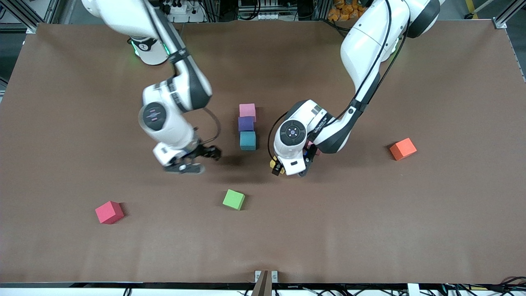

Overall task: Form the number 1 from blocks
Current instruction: 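Place the cyan block beside the purple block with the right gripper, then reach to the green block and grasp it with the right gripper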

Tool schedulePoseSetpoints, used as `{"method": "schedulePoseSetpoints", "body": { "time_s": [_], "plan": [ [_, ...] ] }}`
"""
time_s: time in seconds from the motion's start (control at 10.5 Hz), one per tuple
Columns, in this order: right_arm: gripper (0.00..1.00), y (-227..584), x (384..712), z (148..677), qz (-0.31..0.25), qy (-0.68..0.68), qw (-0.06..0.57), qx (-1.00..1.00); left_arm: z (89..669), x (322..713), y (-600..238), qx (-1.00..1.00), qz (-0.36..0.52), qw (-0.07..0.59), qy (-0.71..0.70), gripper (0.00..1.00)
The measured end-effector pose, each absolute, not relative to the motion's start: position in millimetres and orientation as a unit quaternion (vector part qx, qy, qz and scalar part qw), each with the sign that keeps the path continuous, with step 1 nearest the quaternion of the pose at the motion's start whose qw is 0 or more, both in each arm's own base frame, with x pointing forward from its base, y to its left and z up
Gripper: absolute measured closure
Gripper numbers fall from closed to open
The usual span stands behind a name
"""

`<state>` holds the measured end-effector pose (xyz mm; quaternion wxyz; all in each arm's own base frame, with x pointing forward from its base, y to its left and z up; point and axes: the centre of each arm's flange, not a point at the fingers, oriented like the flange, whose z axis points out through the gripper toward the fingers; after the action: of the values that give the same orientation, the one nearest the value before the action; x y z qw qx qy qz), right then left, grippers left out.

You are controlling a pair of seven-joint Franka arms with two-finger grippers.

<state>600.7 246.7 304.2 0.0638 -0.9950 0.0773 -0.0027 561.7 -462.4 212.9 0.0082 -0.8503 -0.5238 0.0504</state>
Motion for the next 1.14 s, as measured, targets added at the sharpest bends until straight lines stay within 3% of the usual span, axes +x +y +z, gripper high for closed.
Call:
{"method": "schedulePoseSetpoints", "body": {
  "time_s": [0.38,0.48,0.67,0.76,1.14],
  "plan": [
    [0.00,128.4,666.1,315.0,-0.044,0.163,0.067,-0.983,203.3,556.8,-465.6,-0.854,0.052,0.015,-0.518,0.00],
    [0.00,135.0,681.1,312.8,-0.054,0.161,0.065,-0.983,200.6,556.1,-465.9,-0.855,0.050,0.017,-0.516,0.01],
    [0.00,184.6,702.3,299.1,-0.068,0.167,0.085,-0.980,199.0,556.5,-465.3,-0.855,0.050,0.018,-0.517,0.29],
    [0.00,210.4,707.7,292.0,-0.075,0.172,0.104,-0.977,200.9,557.6,-465.7,-0.855,0.049,0.016,-0.517,0.34],
    [0.00,292.6,719.2,271.7,-0.130,0.189,0.149,-0.962,223.8,555.1,-467.8,-0.832,0.050,0.032,-0.552,0.34]
  ]
}}
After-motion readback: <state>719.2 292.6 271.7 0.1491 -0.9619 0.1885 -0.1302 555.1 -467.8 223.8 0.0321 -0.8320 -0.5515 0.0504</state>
